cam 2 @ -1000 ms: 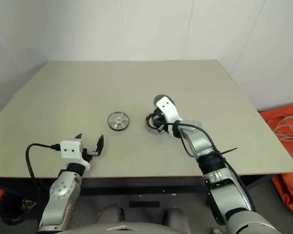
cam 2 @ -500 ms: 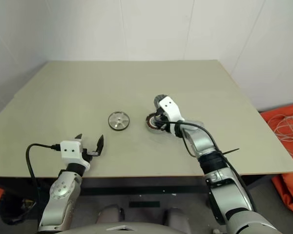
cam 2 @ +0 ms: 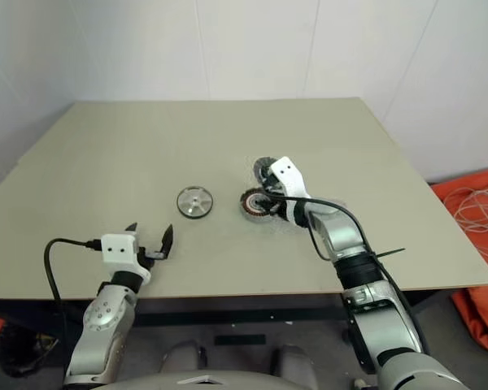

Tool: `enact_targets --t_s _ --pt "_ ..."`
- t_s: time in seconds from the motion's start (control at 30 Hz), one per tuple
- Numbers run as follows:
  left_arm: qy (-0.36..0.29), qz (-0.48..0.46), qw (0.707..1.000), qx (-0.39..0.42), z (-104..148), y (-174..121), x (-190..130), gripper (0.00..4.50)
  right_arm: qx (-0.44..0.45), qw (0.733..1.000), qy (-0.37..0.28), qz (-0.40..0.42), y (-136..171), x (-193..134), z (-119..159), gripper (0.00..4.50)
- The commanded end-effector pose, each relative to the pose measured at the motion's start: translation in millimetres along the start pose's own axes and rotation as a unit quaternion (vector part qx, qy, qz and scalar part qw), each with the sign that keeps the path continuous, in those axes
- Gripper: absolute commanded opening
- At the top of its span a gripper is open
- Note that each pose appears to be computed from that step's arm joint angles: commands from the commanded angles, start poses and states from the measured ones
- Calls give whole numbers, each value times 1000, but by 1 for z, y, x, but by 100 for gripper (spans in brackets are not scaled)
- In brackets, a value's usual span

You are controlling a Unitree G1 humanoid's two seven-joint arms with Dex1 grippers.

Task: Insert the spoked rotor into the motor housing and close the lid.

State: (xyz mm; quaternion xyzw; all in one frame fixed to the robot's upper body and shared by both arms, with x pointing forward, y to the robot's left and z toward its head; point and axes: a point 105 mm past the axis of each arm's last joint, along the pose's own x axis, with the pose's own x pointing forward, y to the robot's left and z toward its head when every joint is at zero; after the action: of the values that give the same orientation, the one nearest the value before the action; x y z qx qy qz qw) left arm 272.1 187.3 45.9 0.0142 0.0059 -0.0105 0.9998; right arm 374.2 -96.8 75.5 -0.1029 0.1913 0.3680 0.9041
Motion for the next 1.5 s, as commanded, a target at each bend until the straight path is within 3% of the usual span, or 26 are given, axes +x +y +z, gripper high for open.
enact_targets --t_s 0.03,0.07,0.1,0.73,1.5 --pt "-22 -3 1000 2 10 -1 3 450 -6 999 -34 5 2 -5 20 39" --pt "-22 -3 1000 2 10 -1 3 450 -5 999 -34 6 2 -5 20 4" --pt "-22 -3 1000 2 10 -1 3 450 -5 999 -34 6 2 -5 20 1" --pt "-22 0 1000 0 10 -2 3 450 -15 999 -10 -41 -7 3 13 1" --pt "-16 2 1000 -4 7 -2 2 450 -14 1000 -15 4 16 11 13 1"
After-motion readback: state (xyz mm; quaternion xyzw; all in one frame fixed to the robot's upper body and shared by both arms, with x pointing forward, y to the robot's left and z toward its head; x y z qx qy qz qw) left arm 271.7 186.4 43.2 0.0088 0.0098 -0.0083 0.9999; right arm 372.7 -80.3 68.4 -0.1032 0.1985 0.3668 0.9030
